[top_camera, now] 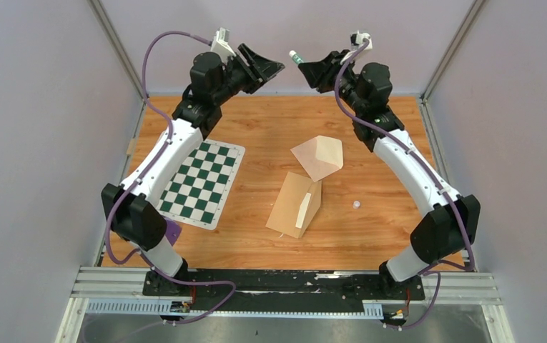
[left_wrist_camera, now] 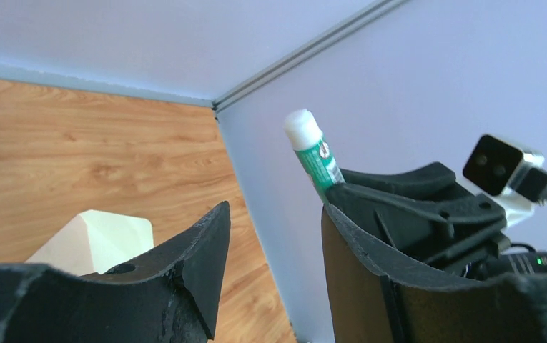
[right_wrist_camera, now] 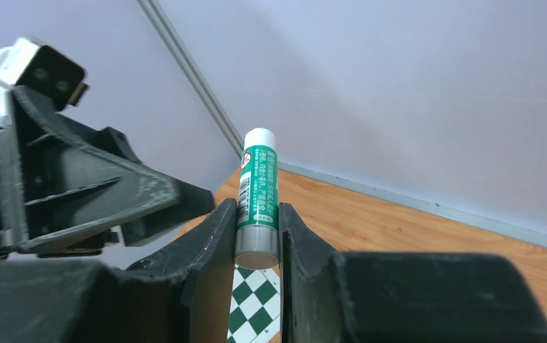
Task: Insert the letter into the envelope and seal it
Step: Adjust the solid glue.
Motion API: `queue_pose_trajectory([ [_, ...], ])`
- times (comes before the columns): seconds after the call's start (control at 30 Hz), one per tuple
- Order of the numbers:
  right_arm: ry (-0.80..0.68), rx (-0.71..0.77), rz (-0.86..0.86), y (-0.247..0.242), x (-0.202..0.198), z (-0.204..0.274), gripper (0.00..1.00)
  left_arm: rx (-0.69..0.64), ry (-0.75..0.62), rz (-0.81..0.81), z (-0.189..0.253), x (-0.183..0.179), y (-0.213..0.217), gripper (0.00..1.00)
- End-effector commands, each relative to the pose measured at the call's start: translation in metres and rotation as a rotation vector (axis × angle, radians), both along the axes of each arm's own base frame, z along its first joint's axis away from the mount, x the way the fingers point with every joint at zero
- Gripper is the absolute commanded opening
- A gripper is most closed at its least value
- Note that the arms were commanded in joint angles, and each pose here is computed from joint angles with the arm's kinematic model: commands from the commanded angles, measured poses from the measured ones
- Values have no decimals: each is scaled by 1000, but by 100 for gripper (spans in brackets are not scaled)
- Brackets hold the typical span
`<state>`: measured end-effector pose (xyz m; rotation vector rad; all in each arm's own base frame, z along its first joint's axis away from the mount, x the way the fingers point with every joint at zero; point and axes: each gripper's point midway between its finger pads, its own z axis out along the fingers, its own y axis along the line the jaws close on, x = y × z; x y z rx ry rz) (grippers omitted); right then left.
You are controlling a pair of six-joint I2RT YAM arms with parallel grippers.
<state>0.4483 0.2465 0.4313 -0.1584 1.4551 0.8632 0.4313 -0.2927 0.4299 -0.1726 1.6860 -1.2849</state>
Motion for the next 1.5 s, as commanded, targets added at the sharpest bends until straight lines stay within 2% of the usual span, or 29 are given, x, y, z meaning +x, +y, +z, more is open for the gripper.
queue_pose_trajectory([
  [0.0, -104, 50, 70, 22, -16, 35, 0, -108, 41, 42, 22, 3, -1, 57],
  [0.33, -109, 80, 111, 43, -16, 44, 0, -120, 13, 39, 30, 2, -2, 53],
  [0.5, -109, 72, 178, 56, -27, 40, 0, -122, 14, 61, 31, 3, 1, 46],
  [0.63, -108, 64, 231, 66, -40, 36, 0, -133, 20, 63, 32, 3, 2, 45],
  [0.8, -102, 68, 231, 69, -45, 35, 0, -146, 33, 57, 32, 1, 2, 46],
  [1.03, -92, 65, 254, 73, -48, 32, 0, -136, 19, 42, 31, -4, 1, 53],
  [1.47, -122, 34, 190, 74, -44, 28, 0, -118, 12, 85, 32, -2, 8, 39],
])
